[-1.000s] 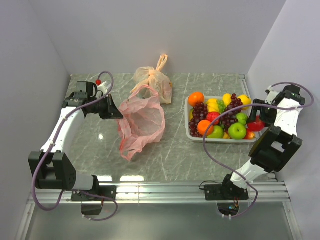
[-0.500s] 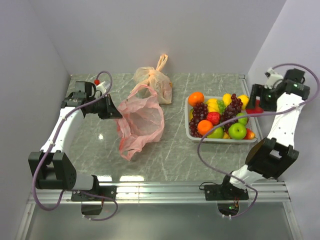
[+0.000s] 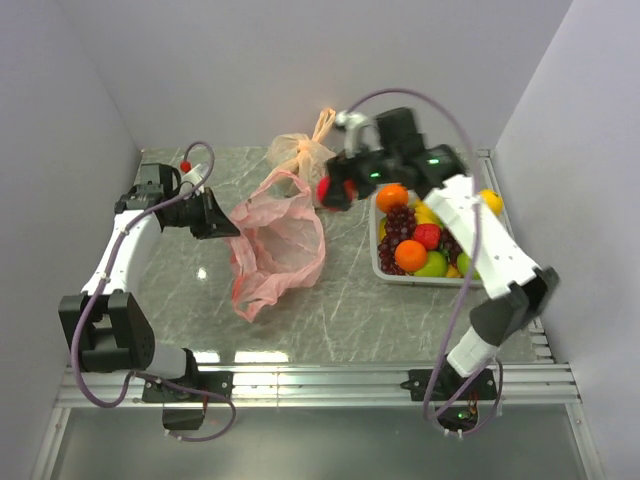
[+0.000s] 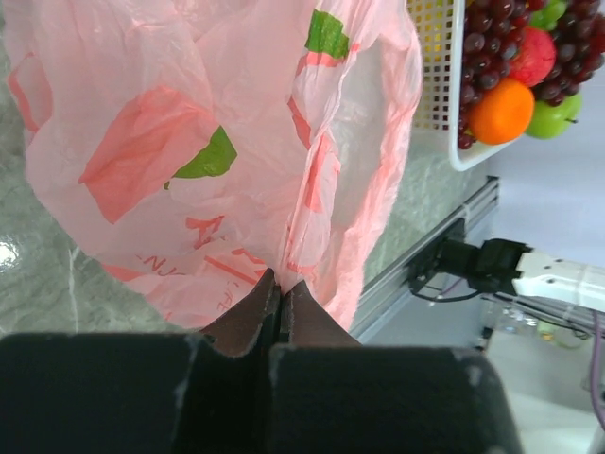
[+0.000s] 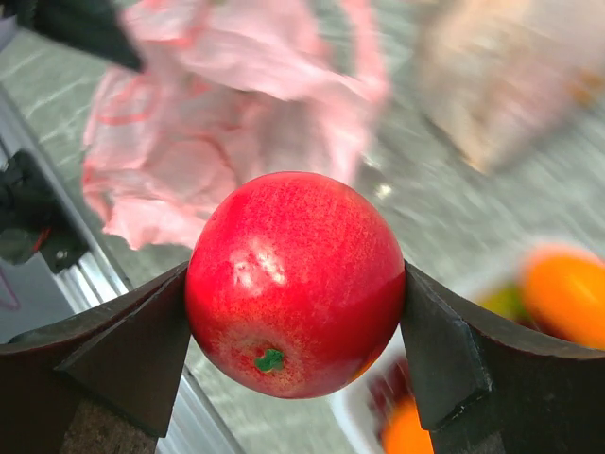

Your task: Place the fake fruits into the plastic bag and tie a complex knot

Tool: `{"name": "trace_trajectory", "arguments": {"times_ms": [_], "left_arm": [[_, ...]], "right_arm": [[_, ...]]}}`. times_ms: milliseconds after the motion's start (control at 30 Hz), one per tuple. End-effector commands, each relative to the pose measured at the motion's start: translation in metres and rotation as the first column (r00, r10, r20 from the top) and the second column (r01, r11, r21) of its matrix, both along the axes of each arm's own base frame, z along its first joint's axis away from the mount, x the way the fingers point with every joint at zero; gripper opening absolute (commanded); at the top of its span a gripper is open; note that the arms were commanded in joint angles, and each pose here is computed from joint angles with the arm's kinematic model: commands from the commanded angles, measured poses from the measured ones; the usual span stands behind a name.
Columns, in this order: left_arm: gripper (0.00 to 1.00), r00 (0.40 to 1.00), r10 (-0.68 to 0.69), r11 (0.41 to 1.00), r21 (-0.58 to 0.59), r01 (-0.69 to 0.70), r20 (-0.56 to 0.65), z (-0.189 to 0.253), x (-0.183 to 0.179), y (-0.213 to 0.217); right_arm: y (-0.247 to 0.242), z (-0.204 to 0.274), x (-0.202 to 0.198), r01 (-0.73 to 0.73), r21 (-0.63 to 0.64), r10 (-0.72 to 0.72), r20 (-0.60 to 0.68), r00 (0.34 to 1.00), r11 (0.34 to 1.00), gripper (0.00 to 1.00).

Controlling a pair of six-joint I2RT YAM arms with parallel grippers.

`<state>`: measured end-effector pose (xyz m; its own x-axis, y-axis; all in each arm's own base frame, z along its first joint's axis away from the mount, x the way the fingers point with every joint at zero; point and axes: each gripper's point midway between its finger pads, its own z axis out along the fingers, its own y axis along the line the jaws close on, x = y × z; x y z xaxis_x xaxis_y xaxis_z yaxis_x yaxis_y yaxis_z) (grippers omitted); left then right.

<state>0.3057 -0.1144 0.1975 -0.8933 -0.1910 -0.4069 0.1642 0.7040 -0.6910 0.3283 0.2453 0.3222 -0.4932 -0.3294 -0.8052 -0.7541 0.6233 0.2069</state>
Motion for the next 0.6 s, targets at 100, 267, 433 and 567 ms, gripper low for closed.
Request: {"name": "trace_trajectory", "arguments": {"times_ms": [100,267,433,567], "left_arm": [[0.00,0.999,-0.043,0.990,-0.138,0.041,-0.013,0.011,-0.005,-0.006],[0.00,0.997,-0.028,0.982,-0.187,0.015,-0.066,0.001,-0.004,-0.002],[0.00,0.996,-0.019,0.978,-0.208,0.000,-0.088,-0.005,-0.002,0.001],[0.00,0.996,-0.021,0.980,-0.201,0.004,-0.083,-0.005,-0.001,0.002]], "right_arm": [[0.104,-0.051,-0.009,-0.154,-0.055,0.154,0.002,0.988,0.987,0.63],[0.158,-0.095,-0.030,-0.226,-0.126,0.228,0.002,0.974,0.966,0.79],[0.168,-0.107,-0.029,-0.204,-0.159,0.205,-0.012,0.979,0.966,1.00],[0.149,-0.073,-0.032,-0.201,-0.117,0.204,0.015,0.979,0.973,1.00]]}}
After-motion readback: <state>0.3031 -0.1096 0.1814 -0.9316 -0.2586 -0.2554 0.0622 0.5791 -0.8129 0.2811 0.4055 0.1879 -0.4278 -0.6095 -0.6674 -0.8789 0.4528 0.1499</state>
